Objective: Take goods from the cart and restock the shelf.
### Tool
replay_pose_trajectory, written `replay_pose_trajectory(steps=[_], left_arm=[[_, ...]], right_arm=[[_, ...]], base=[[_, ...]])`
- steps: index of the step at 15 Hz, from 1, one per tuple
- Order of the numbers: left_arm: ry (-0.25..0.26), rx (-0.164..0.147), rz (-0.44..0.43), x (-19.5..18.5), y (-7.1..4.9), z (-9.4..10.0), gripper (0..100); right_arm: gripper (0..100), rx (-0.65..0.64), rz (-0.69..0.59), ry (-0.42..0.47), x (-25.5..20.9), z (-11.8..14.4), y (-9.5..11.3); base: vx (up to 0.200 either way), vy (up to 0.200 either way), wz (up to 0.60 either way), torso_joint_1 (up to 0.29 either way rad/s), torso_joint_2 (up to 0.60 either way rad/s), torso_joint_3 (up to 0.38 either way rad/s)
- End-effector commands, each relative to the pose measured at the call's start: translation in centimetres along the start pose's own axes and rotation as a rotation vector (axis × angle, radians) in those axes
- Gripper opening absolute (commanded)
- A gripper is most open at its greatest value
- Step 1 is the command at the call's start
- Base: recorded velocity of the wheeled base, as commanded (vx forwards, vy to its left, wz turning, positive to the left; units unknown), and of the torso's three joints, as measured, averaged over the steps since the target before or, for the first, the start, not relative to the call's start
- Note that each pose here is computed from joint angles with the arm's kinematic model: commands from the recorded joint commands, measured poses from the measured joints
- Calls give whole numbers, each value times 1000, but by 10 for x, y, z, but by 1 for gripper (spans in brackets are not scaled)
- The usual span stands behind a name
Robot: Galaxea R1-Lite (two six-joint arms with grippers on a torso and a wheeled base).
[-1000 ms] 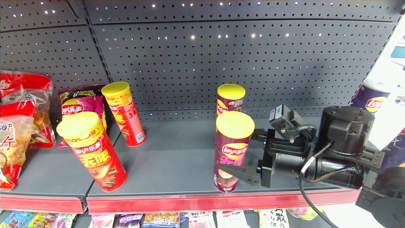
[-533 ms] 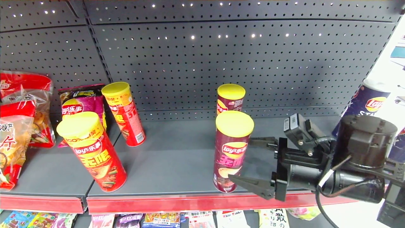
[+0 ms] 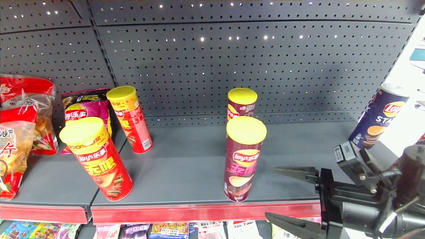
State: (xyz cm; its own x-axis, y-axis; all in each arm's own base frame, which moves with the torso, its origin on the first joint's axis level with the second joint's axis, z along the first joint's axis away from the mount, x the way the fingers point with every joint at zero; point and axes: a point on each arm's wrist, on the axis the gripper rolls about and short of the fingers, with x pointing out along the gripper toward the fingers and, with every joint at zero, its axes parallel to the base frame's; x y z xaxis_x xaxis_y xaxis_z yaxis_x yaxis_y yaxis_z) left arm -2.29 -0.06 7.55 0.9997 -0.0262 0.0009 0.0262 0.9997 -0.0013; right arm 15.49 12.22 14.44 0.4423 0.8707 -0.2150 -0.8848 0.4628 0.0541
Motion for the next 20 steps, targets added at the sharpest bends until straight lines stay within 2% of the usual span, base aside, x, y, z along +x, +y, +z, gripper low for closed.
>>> replay_pose_trajectory(steps=[1,7,11,13,20], left_arm=[[1,0,0,0,0,0,100],[1,0,0,0,0,0,100],[1,0,0,0,0,0,100],[1,0,0,0,0,0,100],[1,0,0,0,0,0,100]], right_arm=[[100,24,-17,-25,-15,1,5],[100,99,-326,175,-4,-21,-11],[100,95,-451,287,17,-36,-24],[100,102,-460,319,21,-42,-27],[100,84,-538,332,42,-39,-39]], base=[[0,0,0,0,0,0],[0,0,0,0,0,0],[0,0,0,0,0,0],[0,0,0,0,0,0],[0,0,0,0,0,0]])
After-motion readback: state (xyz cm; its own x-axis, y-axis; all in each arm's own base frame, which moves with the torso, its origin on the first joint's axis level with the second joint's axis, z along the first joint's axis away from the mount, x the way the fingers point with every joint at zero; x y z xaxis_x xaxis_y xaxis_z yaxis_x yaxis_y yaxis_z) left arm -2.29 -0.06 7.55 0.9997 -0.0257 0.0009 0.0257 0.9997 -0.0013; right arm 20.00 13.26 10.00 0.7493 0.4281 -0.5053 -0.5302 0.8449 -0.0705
